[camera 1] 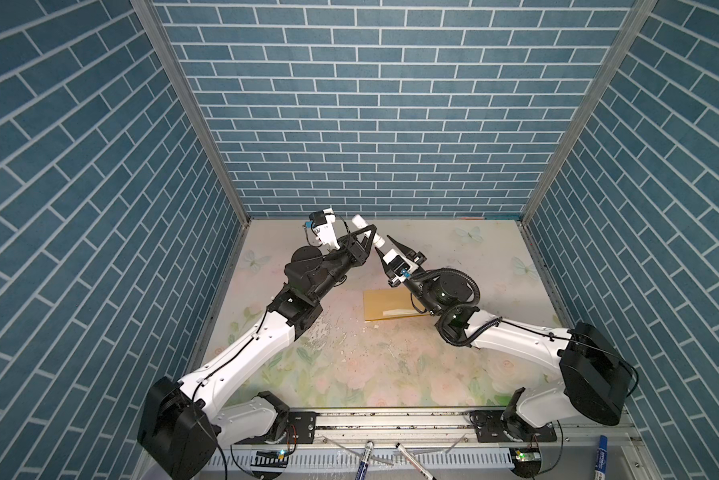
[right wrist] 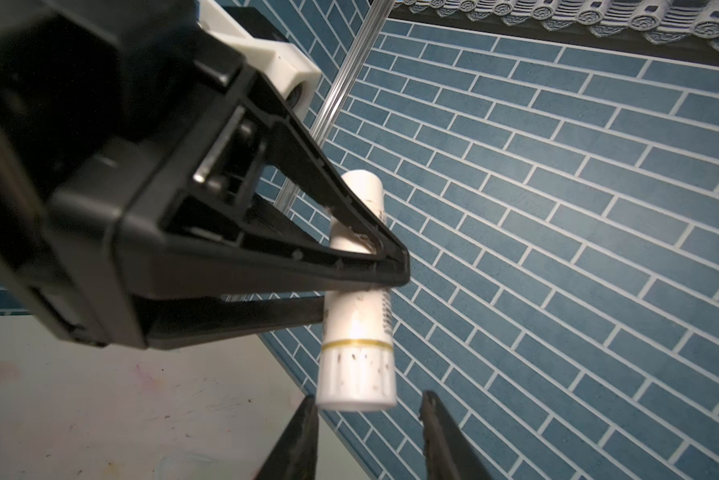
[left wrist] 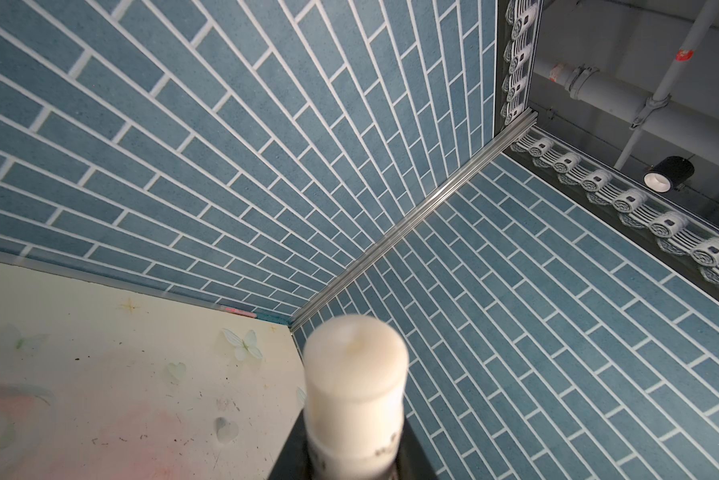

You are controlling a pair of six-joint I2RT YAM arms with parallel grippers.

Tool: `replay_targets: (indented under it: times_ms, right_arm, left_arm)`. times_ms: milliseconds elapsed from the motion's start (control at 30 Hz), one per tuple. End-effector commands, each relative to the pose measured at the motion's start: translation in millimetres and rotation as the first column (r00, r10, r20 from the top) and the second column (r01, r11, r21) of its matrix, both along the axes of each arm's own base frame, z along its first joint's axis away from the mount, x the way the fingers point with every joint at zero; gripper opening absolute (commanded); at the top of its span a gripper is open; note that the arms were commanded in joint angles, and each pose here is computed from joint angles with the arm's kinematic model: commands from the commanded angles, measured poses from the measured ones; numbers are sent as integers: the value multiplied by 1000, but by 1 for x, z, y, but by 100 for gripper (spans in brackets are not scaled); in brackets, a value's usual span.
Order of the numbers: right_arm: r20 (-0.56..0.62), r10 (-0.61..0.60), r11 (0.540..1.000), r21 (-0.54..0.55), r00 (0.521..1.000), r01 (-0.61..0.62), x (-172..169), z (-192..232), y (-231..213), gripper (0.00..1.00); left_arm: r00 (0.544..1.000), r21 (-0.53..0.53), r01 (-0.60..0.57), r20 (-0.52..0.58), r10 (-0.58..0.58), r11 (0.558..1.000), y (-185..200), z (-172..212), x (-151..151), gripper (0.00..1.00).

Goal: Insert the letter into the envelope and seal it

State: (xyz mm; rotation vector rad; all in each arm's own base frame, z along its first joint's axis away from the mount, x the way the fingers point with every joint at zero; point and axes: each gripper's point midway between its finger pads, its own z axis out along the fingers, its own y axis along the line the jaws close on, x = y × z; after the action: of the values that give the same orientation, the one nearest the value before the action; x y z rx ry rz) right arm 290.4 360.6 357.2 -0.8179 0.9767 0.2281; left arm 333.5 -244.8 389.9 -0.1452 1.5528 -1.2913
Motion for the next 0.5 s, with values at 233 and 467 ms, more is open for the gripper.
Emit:
replay_targets:
  times_ms: [233,467]
  right_arm:
    - [79,8,998,62,997,-13,-6,39,4,39]
    - [68,15,999,50,998,-18,-6,38,6,32]
  left_arm:
    - [999,-18,11,31,-11,1000,-2,12,-1,0]
    - [999,-18,15,30,-14,1000,-2,12,-1,0]
